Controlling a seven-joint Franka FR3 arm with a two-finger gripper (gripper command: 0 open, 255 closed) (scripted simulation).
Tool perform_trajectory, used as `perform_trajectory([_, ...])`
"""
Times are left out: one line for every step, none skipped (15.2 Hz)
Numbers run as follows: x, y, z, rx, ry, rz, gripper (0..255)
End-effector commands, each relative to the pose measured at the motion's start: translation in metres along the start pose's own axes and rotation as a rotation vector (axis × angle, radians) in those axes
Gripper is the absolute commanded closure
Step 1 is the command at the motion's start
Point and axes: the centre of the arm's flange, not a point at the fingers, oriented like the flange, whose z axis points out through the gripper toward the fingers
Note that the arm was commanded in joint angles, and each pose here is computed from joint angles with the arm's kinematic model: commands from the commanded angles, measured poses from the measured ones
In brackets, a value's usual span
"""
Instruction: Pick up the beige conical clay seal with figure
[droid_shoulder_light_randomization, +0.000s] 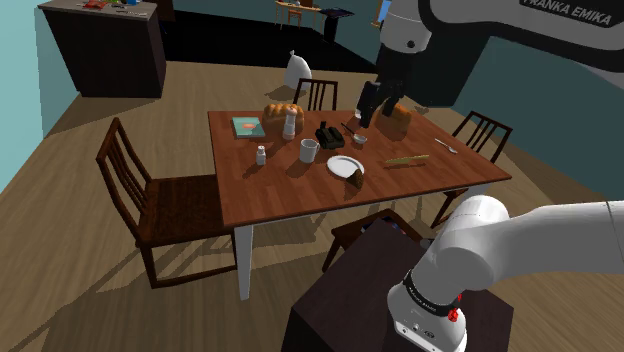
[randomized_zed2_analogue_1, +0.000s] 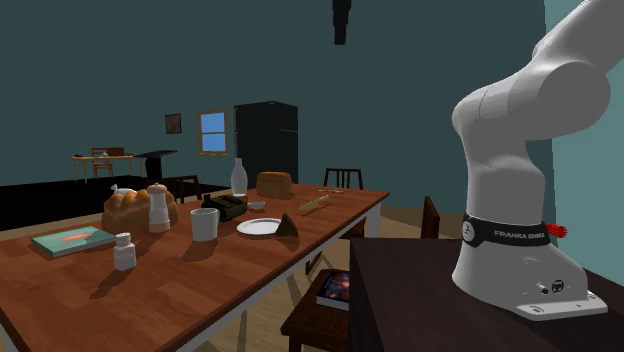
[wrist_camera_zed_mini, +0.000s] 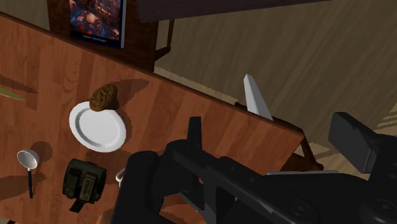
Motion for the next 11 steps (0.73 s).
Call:
perform_trajectory([0.0,0.0,0.0,0.0,0.0,0.0,0])
perform_trajectory([0.006,0.003,0.011,-0.006,-0.001,0.018,0])
perform_trajectory([0.013,0.007,0.022,-0.011,-0.001,0.035,0])
perform_trajectory([0.019,0.01,0.033,-0.017,-0.002,0.053,0])
perform_trajectory([0.025,0.014,0.043,-0.023,-0.002,0.07,0])
perform_trajectory([0.031,0.018,0.054,-0.029,-0.003,0.088,0])
perform_trajectory([0.037,0.022,0.065,-0.034,-0.003,0.105,0])
perform_trajectory([0.043,0.026,0.076,-0.04,-0.004,0.123,0])
perform_trajectory([0.049,0.03,0.087,-0.046,-0.004,0.14,0])
perform_trajectory([0.055,0.035,0.097,-0.051,-0.005,0.158,0])
perform_trajectory([0.06,0.039,0.108,-0.057,-0.005,0.175,0])
